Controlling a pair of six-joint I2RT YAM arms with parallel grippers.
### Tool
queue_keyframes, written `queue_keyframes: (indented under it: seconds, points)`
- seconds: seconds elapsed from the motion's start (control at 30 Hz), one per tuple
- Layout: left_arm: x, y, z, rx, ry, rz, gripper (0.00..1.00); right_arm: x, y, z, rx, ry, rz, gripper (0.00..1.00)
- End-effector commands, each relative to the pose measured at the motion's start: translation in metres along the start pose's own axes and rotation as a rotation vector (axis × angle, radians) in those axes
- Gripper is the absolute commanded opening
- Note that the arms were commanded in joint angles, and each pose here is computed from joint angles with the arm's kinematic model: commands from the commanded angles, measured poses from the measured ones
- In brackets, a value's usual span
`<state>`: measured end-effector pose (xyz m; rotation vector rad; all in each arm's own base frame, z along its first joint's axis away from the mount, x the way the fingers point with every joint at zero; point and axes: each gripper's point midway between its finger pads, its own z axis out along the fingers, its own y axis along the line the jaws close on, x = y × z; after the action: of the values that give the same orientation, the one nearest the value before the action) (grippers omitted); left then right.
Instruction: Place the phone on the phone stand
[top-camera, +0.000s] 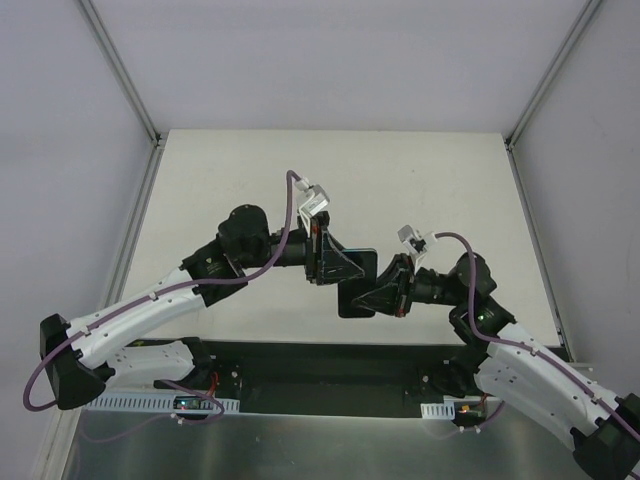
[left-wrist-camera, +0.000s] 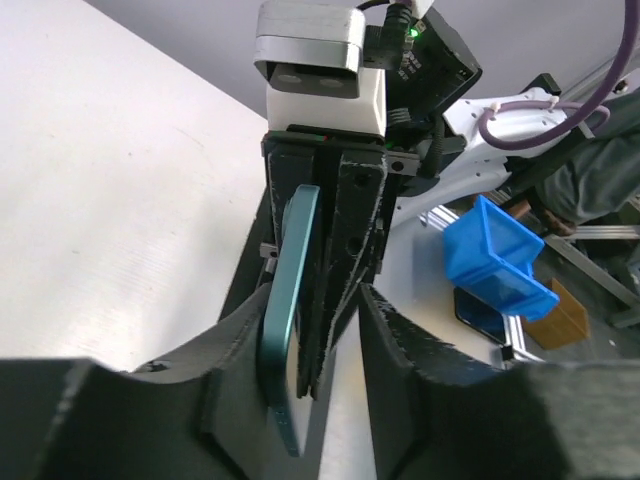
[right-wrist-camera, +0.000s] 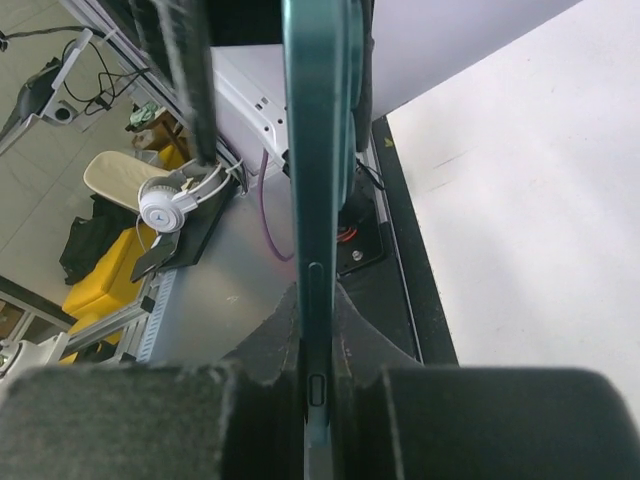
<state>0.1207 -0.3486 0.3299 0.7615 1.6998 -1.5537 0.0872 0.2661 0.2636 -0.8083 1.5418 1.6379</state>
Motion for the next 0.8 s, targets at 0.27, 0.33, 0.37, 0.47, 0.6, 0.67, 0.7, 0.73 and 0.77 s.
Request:
queue_keyframes:
  seconds: [0.27,0.33,0.37,0.47,0.6,0.67,0.7,0.73,0.77]
  points:
    - [0.01,-0.03,-0.025,0.149,0.162,-0.009,0.25,-0.009,0.014,0.012,-0.071,0.011,-0.068,0.01]
    - [0.01,-0.03,-0.025,0.155,0.166,-0.001,0.25,-0.008,0.017,0.015,-0.085,0.021,-0.067,0.01]
    - [0.011,-0.029,-0.025,0.15,0.167,0.008,0.25,-0.007,0.016,0.016,-0.086,0.029,-0.062,0.01]
    - [0.013,-0.027,-0.024,0.15,0.177,0.004,0.31,-0.007,0.015,0.019,-0.082,0.032,-0.057,0.01]
    - [0.015,-0.024,-0.023,0.143,0.19,0.018,0.21,-0.009,0.015,0.021,-0.078,0.03,-0.056,0.01]
    - [0.012,-0.023,-0.026,0.127,0.174,0.053,0.07,-0.009,0.013,0.022,-0.071,0.039,-0.051,0.01]
    - [0.012,-0.019,-0.027,0.093,0.166,0.055,0.0,-0.009,0.014,0.023,-0.072,0.043,-0.049,0.01]
    - [0.008,-0.018,-0.03,0.068,0.144,0.069,0.0,-0.011,0.014,0.024,-0.066,0.039,-0.052,0.01]
    - [0.004,-0.013,-0.032,0.029,0.124,0.089,0.0,-0.012,0.011,0.025,-0.052,0.04,-0.064,0.05]
